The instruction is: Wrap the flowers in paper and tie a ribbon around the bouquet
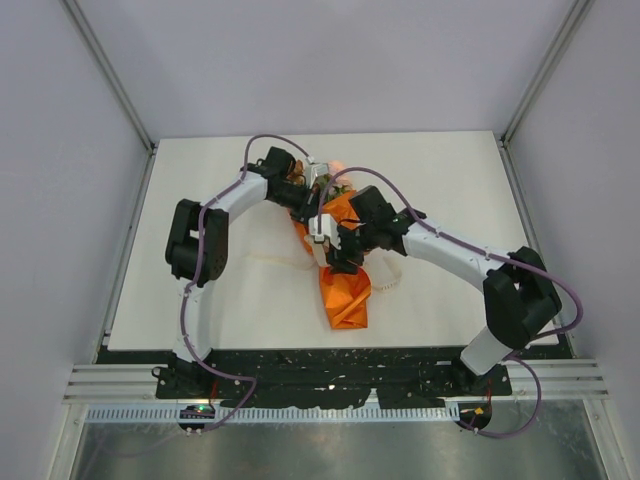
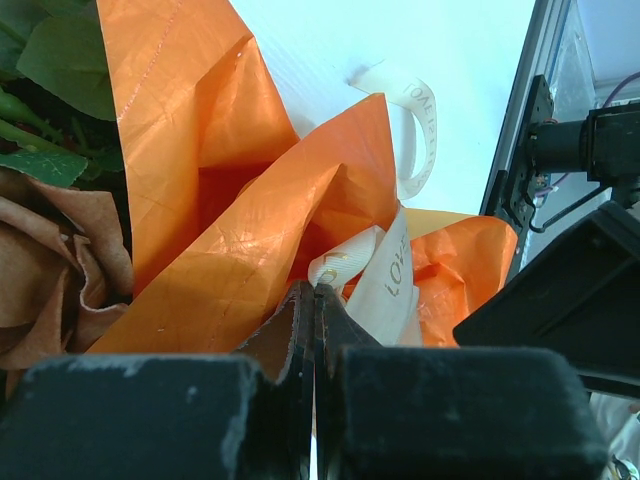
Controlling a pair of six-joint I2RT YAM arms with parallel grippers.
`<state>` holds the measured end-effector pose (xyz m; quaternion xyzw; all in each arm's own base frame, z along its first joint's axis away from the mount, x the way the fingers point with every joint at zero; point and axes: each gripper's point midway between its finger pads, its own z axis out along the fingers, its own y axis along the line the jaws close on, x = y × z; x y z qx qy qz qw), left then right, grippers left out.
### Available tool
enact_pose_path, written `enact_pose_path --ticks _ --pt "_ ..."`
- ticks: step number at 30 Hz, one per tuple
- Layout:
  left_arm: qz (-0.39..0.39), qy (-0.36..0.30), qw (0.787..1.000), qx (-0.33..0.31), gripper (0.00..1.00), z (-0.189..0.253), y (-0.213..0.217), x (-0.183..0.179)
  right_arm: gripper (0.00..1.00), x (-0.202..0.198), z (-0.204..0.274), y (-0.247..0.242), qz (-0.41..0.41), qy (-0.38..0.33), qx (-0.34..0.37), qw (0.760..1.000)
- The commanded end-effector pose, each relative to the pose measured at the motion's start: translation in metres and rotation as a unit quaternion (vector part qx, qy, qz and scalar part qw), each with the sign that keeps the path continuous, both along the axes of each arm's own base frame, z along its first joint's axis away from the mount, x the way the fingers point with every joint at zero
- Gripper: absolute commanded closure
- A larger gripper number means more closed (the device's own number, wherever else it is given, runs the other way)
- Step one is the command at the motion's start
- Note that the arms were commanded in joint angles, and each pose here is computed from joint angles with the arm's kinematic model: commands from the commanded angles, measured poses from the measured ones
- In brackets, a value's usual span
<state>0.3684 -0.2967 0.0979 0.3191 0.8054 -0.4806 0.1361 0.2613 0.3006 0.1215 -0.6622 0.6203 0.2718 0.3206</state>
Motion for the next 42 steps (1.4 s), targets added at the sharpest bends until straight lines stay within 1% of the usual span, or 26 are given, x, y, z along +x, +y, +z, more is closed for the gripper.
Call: enact_pose_path --ticks 1,9,11,13,15,16,17,21,23,26,32,37,39,42 --pt "0.001 -0.017 1.000 -0.010 1.00 0.015 -0.002 0.001 0.46 0.018 0.005 0.017 -0.001 -0.022 0.022 1.000" --pt "0.000 -0.019 1.000 -0.011 1.00 0.016 -0.002 0.002 0.45 0.026 -0.022 0.023 0.023 -0.022 0.000 0.999" --pt "0.001 -0.021 1.000 -0.011 1.00 0.017 -0.002 0.002 0.47 0.029 -0.028 0.022 0.021 -0.024 -0.009 0.999" --pt "0.001 -0.024 1.000 -0.010 1.00 0.017 -0.002 0.003 0.57 0.029 -0.030 0.021 0.023 -0.023 -0.013 0.999" --pt "0.000 -0.023 1.000 -0.010 1.00 0.018 -0.002 0.003 0.84 0.021 -0.022 0.019 0.028 -0.013 -0.010 0.999" --pt "0.001 -0.027 1.000 -0.009 1.00 0.019 -0.001 0.003 0.88 0.019 -0.017 0.019 0.030 -0.013 -0.007 0.999" --pt "-0.002 -0.028 1.000 -0.008 1.00 0.020 -0.001 0.002 0.95 0.013 -0.010 0.016 0.030 -0.009 -0.004 0.999" --pt "-0.013 -0.054 0.998 0.001 1.00 0.028 0.006 -0.004 0.95 -0.003 0.009 0.003 0.030 -0.009 0.003 0.999" --pt "-0.020 -0.069 0.997 0.004 1.00 0.032 0.010 -0.009 0.95 -0.009 0.011 -0.006 0.027 -0.001 -0.003 1.000" --pt "-0.020 -0.084 0.996 0.009 1.00 0.038 0.016 -0.013 0.95 -0.012 0.007 -0.021 0.016 0.013 -0.018 1.000" --pt "-0.011 -0.093 0.995 0.027 1.00 0.036 0.036 -0.014 0.95 -0.018 -0.010 -0.055 -0.005 0.054 -0.065 0.996" --pt "0.003 -0.137 0.988 0.076 1.00 0.023 0.068 -0.007 0.95 -0.028 -0.025 -0.090 -0.024 0.107 -0.100 0.989" --pt "0.005 -0.132 0.987 0.088 1.00 0.019 0.079 -0.007 0.95 -0.032 -0.029 -0.102 -0.033 0.121 -0.108 0.986" --pt "0.006 -0.142 0.981 0.133 1.00 0.010 0.101 -0.002 0.95 -0.037 -0.038 -0.119 -0.045 0.144 -0.126 0.981"
